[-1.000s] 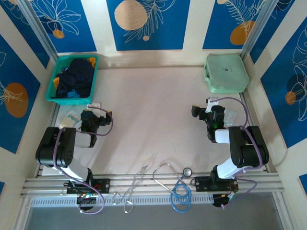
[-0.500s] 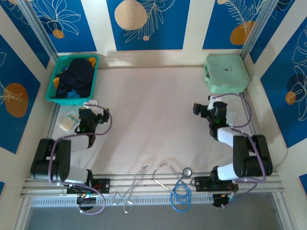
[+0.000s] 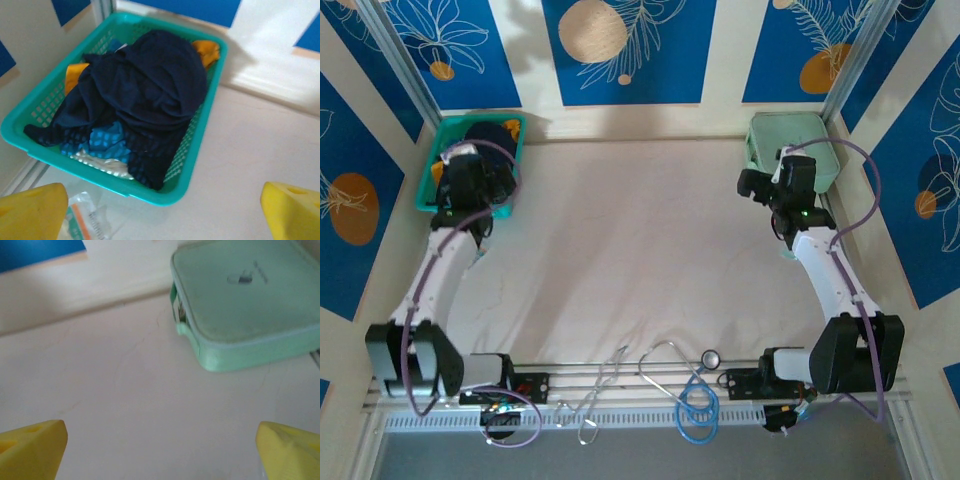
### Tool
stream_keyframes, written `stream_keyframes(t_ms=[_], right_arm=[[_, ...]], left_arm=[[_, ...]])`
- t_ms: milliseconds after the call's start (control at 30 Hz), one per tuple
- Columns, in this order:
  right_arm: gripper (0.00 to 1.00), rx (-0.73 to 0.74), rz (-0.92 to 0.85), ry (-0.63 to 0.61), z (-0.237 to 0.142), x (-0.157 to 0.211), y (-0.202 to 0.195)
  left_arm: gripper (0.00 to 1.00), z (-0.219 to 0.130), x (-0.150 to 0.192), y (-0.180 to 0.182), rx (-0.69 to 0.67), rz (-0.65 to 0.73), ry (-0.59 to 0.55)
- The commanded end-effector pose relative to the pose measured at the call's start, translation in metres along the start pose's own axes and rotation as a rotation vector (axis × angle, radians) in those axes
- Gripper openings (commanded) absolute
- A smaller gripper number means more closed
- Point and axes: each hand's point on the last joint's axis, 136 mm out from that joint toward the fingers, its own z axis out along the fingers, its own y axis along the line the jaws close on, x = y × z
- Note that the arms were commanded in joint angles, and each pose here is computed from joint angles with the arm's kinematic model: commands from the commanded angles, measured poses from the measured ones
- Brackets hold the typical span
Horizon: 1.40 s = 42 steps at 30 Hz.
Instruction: Fold and stack the t-shirts
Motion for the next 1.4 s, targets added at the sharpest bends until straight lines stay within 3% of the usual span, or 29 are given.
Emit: stream_keyframes(t_ms=[0,400,667,833,933,1100,1133,1367], right_arm=[[0.97,-0.057,0.026,0.096,-0.014,0.025,0.01],[0.9,-0.142,-0.03,0.218,-0.003,0.054,0.038],[0.87,-0.122,-0.08,0.285,0.01,0.074,0.043],[0.84,-0.107,-0.091,0.297,0.011,0.076,0.043],[0.81,-0.104,-0.097,0.301,0.009,0.076,0.044],[0.75,-0.114,-0.098,0.303,0.003,0.077,0.048],[0.74,-0.115,-0.098,0.301,0.001,0.076,0.049],[0.72,-0.152,-0.087,0.26,-0.021,0.065,0.056]], left_arm=[[0.98,0.024,0.023,0.015,-0.014,-0.043,0.232],[0.87,0.154,-0.01,0.008,0.093,-0.107,0.324],[0.86,0.207,-0.01,0.024,0.035,-0.127,0.307],[0.8,0.233,-0.005,0.023,0.051,-0.142,0.303],[0.66,0.241,-0.007,0.017,0.083,-0.158,0.292],[0.06,0.231,-0.024,0.009,0.125,-0.179,0.251],[0.0,0.227,-0.028,0.008,0.132,-0.182,0.245],[0.0,0.149,-0.089,-0.012,0.209,-0.176,0.107]])
